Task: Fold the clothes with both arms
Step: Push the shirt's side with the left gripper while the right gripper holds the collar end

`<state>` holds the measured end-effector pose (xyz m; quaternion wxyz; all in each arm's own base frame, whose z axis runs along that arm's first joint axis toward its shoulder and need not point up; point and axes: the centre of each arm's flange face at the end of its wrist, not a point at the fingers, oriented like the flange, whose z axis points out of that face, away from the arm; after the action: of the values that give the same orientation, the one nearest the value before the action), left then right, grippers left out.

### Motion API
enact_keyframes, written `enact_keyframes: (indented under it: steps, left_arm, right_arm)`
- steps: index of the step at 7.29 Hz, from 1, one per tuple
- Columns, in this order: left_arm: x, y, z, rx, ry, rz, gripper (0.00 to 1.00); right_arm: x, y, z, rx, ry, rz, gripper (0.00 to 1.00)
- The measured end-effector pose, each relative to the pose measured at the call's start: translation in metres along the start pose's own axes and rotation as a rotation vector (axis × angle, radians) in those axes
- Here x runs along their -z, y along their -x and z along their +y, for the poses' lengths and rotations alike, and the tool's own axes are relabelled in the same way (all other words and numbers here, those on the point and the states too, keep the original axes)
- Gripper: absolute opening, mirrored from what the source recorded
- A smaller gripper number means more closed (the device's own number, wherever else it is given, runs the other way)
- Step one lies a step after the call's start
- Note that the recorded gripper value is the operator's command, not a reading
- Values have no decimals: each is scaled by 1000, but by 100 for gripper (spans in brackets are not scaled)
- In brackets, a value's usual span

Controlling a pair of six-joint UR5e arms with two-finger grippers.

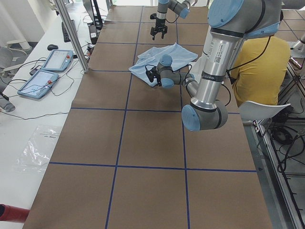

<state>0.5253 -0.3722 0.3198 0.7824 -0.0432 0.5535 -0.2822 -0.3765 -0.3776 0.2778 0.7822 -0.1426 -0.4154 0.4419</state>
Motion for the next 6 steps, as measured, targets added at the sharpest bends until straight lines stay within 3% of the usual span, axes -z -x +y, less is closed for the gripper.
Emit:
enact_keyframes:
  steps: [1,3,6]
  left_arm:
    - [-5,2,0,-1,-11,-7,0]
    - [-9,4,-7,-20,-40,-11,0]
    - [-5,-29,-86,-124,-163,9,0]
  right_arm:
    - [-4,0,-2,-1,-5,6,100]
    - [-8,1,-3,-2,-5,12,100]
    - [-5,3,0,8,11,-10,100]
